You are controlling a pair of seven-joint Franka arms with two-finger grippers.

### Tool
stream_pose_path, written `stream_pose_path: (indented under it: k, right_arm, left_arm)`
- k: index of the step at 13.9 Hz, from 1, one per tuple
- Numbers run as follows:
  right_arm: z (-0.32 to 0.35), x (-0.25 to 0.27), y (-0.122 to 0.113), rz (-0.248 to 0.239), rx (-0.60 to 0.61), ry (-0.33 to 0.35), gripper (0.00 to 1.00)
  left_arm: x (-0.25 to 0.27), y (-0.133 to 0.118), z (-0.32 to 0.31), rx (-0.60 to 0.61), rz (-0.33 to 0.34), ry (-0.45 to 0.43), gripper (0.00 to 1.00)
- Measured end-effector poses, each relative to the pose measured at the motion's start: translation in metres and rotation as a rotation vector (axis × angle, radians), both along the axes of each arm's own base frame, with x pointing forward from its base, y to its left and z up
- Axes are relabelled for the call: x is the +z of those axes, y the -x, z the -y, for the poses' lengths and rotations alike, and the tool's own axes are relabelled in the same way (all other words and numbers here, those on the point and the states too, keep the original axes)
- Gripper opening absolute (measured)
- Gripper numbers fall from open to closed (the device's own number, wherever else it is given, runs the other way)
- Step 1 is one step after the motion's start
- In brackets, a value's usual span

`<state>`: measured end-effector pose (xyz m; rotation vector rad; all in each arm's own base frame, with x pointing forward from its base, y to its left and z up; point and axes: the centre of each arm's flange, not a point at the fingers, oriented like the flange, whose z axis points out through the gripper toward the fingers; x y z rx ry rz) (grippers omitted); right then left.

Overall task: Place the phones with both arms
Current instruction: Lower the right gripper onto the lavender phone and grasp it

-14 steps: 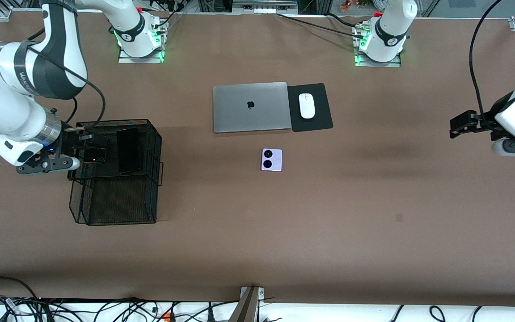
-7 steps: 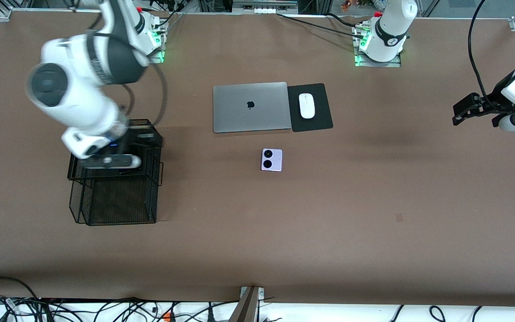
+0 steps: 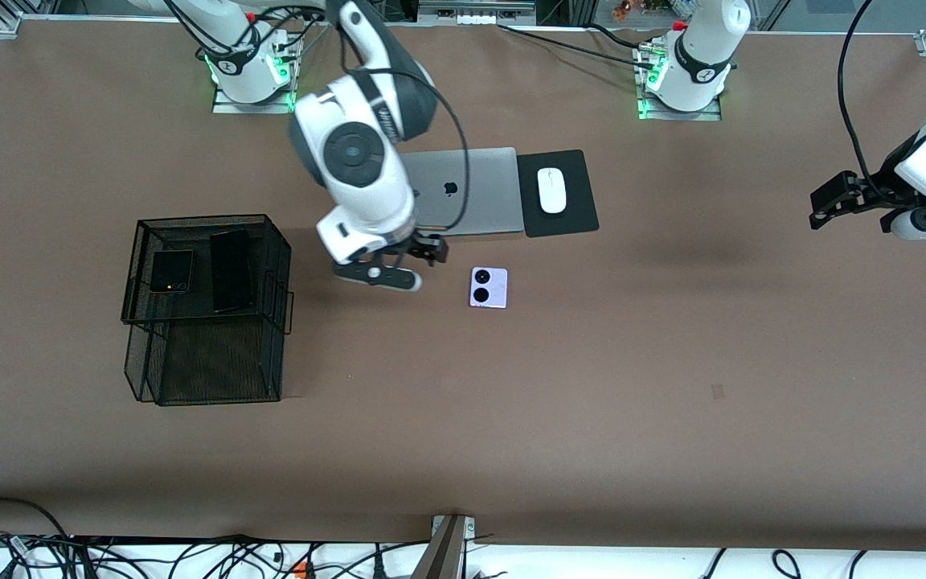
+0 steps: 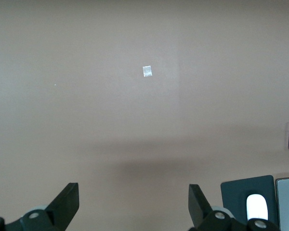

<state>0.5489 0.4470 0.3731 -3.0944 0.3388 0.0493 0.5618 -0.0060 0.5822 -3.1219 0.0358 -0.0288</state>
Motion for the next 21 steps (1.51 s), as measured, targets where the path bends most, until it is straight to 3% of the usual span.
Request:
stream_pose_path:
  k: [3, 7, 18, 21]
  right_arm:
    - [-0.049, -0.038, 0.023, 0.046, -0.02, 0.007, 1.0]
    - [-0.094, -0.089, 0.048, 0.073, -0.016, 0.012, 1.0]
    - [-0.12, -0.165, 0.053, 0.149, -0.058, -0.02, 1.0]
    - [-0.128, -0.174, 0.049, 0.195, -0.042, 0.003, 1.0]
  left_arm:
    - [0.0, 0.0, 0.001, -0.001, 0.0, 0.0, 1.0]
    - [0.0, 0.0, 0.007, -0.012, -0.003, 0.0, 1.0]
    - [-0.001, 0.003, 0.028, -0.029, -0.016, -0.001, 1.0]
    - [0.0, 0.003, 0.032, -0.028, -0.016, -0.001, 1.0]
